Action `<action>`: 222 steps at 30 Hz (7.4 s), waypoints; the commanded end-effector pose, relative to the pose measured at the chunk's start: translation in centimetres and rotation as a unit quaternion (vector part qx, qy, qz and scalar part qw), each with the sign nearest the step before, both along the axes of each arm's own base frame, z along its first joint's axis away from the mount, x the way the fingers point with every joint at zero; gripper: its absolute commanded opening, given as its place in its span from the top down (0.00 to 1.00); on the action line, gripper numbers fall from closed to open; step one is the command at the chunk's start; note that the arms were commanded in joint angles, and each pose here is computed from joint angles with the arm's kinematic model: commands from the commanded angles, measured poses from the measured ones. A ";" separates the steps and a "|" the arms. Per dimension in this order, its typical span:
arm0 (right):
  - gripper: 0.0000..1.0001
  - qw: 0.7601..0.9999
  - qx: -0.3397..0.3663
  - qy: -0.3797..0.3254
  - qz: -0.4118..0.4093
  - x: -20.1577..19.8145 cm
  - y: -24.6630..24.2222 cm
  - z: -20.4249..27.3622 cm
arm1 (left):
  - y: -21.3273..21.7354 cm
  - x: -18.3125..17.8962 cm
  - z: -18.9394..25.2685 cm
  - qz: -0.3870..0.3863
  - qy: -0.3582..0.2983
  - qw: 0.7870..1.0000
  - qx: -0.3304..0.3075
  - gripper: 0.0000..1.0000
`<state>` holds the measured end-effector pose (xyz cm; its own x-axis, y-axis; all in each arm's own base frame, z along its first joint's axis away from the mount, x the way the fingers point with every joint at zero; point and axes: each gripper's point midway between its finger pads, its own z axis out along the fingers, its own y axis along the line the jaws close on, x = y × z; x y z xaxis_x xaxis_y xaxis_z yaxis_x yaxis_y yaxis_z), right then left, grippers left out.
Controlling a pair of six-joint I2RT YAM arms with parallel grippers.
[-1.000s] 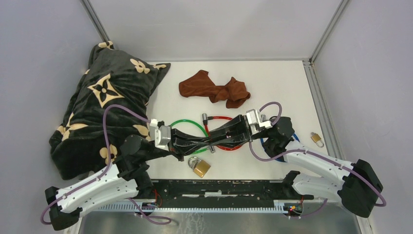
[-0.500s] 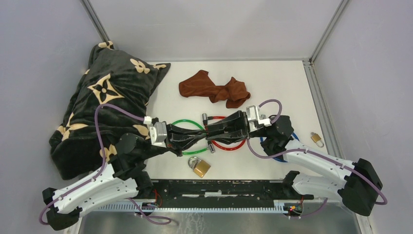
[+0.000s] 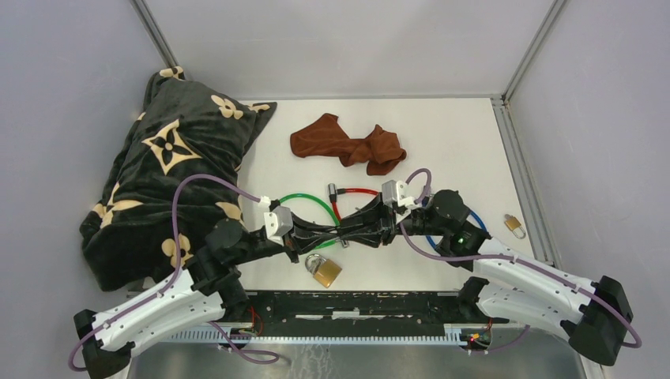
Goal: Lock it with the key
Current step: Lock the lock.
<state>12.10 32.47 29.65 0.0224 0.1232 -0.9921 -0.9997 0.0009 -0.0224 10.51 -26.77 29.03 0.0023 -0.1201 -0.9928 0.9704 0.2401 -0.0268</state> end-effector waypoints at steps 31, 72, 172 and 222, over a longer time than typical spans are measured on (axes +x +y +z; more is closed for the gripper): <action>1.00 1.000 0.007 0.004 -0.024 0.7 -0.8 0.5 | 0.1 -0.4 -1.2 -0.028 0.036 0.998 -0.045 0.43; 0.02 0.987 -0.150 0.002 -0.063 0.3 -3.9 -4.0 | 0.0 -0.7 -0.5 -0.042 -0.022 0.999 -0.023 0.98; 1.00 0.995 0.070 0.077 0.005 -0.5 1.2 -0.5 | -1.0 0.9 -4.5 -0.014 0.140 0.989 -0.034 0.98; 1.00 0.991 0.017 -0.020 0.131 -1.0 8.1 1.3 | -2.9 -4.8 1.6 -0.156 0.101 0.980 -0.075 0.98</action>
<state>14.92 35.69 34.51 0.0534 0.3025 -0.9516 -0.9893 -0.1136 -0.0916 13.56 -24.56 35.58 0.1054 -0.4525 -0.8855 0.9260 0.3693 -0.0785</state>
